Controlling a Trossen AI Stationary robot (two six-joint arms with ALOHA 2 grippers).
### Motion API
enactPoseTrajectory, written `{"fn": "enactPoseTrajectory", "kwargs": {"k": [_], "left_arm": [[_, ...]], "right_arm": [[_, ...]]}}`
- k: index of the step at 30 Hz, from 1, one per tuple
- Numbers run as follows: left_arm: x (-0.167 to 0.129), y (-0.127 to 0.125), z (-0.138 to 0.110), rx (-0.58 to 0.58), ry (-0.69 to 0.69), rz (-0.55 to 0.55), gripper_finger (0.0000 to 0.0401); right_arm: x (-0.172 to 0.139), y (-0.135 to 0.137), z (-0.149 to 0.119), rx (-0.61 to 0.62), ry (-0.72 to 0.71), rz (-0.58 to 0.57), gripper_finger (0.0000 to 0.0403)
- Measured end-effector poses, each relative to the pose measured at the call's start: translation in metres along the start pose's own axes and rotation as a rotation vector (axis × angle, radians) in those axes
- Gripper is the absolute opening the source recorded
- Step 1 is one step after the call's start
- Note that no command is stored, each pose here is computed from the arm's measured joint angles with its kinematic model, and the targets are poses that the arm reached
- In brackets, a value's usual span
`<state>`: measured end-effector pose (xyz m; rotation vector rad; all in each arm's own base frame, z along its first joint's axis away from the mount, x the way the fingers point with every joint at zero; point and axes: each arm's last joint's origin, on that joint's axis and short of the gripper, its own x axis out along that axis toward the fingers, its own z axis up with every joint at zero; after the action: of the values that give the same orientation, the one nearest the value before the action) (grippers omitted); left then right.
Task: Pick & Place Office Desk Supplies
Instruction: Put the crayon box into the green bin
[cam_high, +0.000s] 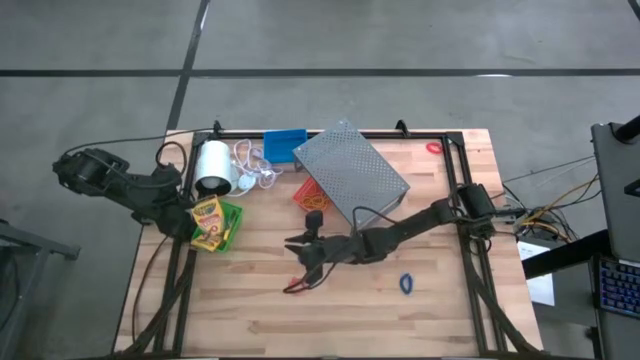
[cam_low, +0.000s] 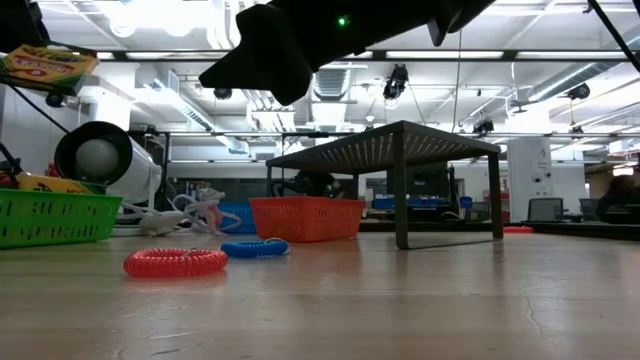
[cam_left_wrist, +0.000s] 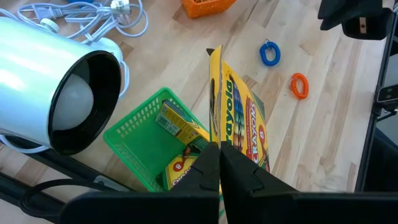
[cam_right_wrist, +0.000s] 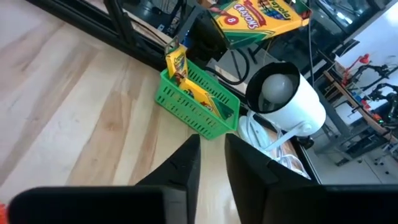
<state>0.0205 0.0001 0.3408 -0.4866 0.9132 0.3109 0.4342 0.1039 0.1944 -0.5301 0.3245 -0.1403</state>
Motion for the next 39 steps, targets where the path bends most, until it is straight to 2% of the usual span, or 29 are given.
{"fn": "enactPoseTrajectory", "kwargs": {"k": [5,9,14,17,21,28,35,39], "left_arm": [[0.0,0.0,0.0,0.0,0.0,0.0,0.0001],[0.0,0.0,0.0,0.0,0.0,-0.001,0.0001],[0.0,0.0,0.0,0.0,0.002,-0.002,0.0001],[0.0,0.0,0.0,0.0,0.002,-0.002,0.0001],[0.0,0.0,0.0,-0.001,0.001,-0.002,0.0001],[0.0,0.0,0.0,0.0,0.008,-0.006,0.0001],[0.0,0.0,0.0,0.001,0.012,-0.009,0.0001],[0.0,0.0,0.0,0.0,0.014,-0.012,0.0001]], "right_arm": [[0.0,-0.001,0.0,0.043,-0.002,-0.002,0.0105],[0.002,-0.005,-0.002,0.04,0.003,-0.008,0.0113],[0.006,-0.012,-0.005,-0.151,0.011,-0.016,0.0101],[0.012,-0.012,-0.011,-0.279,-0.012,0.029,0.0093],[0.031,-0.008,-0.027,-0.368,-0.007,0.063,0.0086],[0.084,-0.001,-0.033,-0.512,0.004,0.011,0.0094],[0.134,-0.005,-0.025,-0.471,0.014,-0.14,0.0095],[0.151,-0.001,-0.019,-0.475,0.05,-0.127,0.0088]]}}
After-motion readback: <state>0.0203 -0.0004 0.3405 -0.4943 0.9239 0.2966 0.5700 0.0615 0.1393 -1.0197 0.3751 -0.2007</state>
